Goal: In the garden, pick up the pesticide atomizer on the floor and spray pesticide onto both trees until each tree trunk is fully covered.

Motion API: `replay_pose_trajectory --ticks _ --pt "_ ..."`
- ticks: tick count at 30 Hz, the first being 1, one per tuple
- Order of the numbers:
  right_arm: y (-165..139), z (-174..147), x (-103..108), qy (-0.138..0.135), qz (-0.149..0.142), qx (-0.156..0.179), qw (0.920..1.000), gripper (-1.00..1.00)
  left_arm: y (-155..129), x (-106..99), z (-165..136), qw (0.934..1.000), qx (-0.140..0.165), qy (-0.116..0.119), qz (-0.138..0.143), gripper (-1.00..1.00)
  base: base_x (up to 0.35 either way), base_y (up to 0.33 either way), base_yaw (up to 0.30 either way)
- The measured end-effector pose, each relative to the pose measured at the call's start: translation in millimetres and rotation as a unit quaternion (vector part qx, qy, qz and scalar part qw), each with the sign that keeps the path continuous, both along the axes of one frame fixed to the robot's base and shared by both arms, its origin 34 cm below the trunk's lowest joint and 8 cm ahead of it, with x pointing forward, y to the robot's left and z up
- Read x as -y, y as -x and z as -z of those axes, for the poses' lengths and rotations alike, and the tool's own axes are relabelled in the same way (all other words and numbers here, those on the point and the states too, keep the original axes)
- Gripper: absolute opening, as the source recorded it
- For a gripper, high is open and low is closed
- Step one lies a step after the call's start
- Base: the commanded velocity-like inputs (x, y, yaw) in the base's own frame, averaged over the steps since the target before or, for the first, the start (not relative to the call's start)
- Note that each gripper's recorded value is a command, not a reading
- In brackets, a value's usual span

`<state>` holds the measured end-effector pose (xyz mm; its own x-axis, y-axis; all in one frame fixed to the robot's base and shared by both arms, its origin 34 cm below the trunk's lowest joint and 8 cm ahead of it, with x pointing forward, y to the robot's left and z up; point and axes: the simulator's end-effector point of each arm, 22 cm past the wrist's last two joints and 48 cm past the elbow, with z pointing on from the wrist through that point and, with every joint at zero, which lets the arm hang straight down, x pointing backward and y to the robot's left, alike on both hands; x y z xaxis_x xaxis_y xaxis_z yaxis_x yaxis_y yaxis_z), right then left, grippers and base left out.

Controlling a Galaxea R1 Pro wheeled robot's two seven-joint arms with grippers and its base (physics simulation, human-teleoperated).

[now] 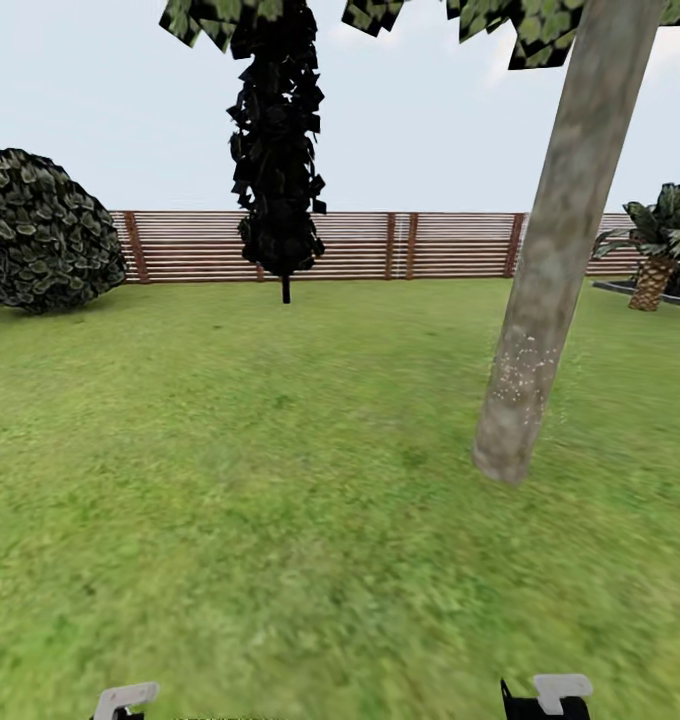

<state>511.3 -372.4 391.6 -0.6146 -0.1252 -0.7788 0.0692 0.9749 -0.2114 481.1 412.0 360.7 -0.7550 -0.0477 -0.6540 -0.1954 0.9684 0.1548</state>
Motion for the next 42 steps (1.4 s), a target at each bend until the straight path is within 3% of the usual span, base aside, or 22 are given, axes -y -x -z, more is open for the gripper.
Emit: replay_pose_trajectory --ticks 42 --pt "-9.6 -15.9 0.0 0.000 0.000 0.020 0.9998 1.00 -10.7 1.2 -14.3 0.9998 0.020 0.001 0.000 -1.00 0.000 0.000 0.237"
